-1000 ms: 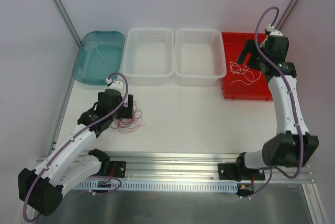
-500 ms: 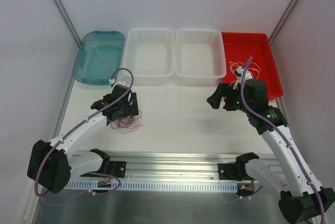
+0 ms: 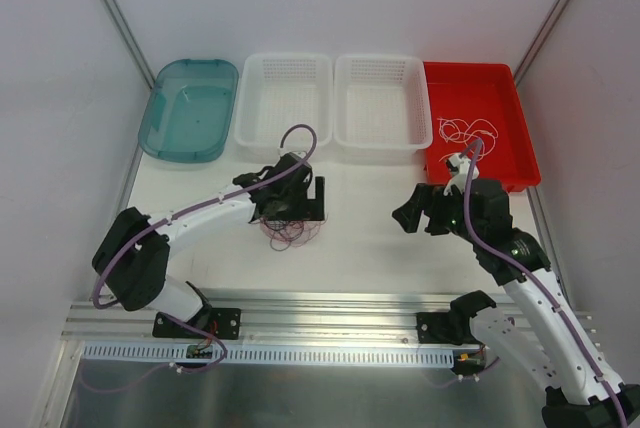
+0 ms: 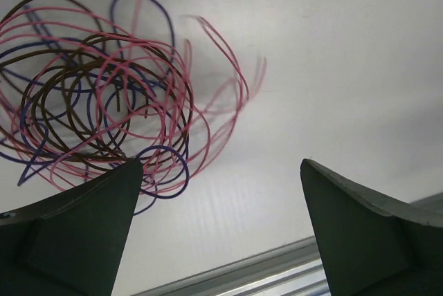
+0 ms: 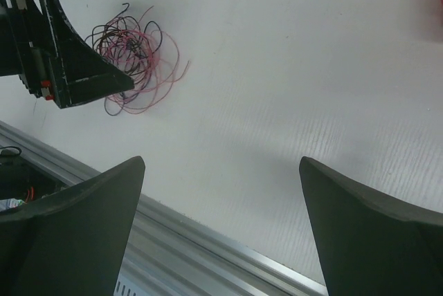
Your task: Untangle the cables
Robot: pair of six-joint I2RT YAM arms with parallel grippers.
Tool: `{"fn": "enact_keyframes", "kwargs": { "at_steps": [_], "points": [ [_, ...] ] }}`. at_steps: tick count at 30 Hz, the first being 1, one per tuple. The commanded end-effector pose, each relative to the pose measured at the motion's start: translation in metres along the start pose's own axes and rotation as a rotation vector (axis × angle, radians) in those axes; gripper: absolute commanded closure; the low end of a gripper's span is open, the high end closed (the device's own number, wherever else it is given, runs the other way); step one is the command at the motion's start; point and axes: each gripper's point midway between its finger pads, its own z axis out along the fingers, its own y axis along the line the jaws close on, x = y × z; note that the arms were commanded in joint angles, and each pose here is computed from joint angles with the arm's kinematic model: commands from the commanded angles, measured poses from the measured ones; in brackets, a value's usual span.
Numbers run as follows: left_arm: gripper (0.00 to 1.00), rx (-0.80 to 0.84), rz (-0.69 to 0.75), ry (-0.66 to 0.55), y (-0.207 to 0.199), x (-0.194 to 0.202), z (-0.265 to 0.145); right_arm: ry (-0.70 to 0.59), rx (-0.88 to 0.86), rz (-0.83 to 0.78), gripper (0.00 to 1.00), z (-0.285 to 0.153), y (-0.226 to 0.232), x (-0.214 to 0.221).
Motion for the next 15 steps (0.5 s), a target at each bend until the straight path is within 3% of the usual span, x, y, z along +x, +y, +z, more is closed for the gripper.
{"fn": "enact_keyframes", "kwargs": {
  "at_steps": [1,3,7,15],
  "points": [
    [0.01,0.192,-0.006,-0.022,-0.064,-0.013,-0.016,-0.039,-0.009,0.008,0.01,-0.004,0.004,-0.008],
    [0.01,0.234,0.014,-0.036,-0.078,-0.016,-0.026,-0.045,-0.006,0.006,0.01,-0.004,0.004,-0.009],
    [0.01,0.235,0.003,-0.098,-0.071,-0.022,-0.044,-0.045,-0.011,0.0,0.01,-0.004,0.005,-0.01],
    [0.05,0.09,-0.074,-0.221,-0.013,-0.011,-0.057,0.003,-0.055,-0.012,0.01,0.011,0.015,-0.006]
  ]
}}
